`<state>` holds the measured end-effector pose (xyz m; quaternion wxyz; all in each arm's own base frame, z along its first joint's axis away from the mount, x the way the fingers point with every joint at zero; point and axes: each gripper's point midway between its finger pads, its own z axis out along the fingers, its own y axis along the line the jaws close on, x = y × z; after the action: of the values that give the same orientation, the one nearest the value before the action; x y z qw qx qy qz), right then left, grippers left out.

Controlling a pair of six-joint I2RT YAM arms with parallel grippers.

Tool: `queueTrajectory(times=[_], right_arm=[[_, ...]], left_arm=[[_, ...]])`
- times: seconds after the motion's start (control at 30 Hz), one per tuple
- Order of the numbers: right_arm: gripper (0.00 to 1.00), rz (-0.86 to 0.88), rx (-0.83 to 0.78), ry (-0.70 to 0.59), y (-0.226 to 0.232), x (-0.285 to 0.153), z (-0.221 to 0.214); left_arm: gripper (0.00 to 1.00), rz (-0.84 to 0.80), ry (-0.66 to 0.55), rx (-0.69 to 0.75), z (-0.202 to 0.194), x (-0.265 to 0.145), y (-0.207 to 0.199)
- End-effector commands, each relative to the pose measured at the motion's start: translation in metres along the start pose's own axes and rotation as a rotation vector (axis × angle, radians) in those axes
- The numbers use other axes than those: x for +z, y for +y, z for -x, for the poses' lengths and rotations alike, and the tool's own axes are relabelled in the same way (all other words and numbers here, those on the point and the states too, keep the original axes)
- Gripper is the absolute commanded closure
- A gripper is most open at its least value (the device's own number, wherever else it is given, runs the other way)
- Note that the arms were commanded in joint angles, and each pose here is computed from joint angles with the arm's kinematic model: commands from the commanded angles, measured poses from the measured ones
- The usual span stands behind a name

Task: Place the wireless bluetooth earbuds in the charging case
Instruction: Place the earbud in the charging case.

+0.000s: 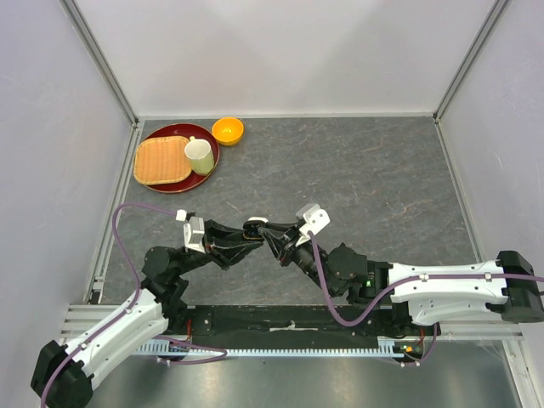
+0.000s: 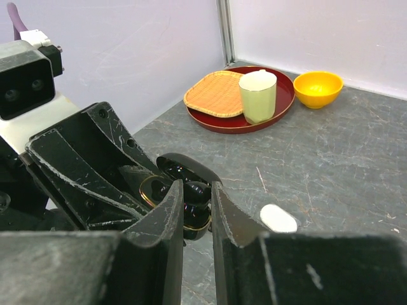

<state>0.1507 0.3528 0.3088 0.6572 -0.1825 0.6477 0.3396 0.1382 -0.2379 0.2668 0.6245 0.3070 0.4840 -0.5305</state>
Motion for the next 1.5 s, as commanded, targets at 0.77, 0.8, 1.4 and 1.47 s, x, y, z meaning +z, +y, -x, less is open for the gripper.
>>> queueTrajectory(times=[0.77,0.8,1.4,1.47], right_arm=[[1.00,-0.028,-0.100,0.059,-0.003,0.003,-0.014],[1.00,-0.028,-0.097,0.055,-0.003,0.004,-0.012],[1.00,-0.016,-0.072,0.112,0.001,0.004,-0.015],[1.00,-0.016,-0.077,0.122,0.001,0.003,-0.017]], left_arm=[[0.98,-0.017,-0.105,0.085,0.029,0.002,-0.006],[0.98,-0.019,-0.105,0.087,0.030,0.002,-0.006],[0.98,0.023,-0.151,0.117,0.038,-0.001,-0.001],[0.98,0.028,-0.153,0.117,0.038,-0.001,0.000]])
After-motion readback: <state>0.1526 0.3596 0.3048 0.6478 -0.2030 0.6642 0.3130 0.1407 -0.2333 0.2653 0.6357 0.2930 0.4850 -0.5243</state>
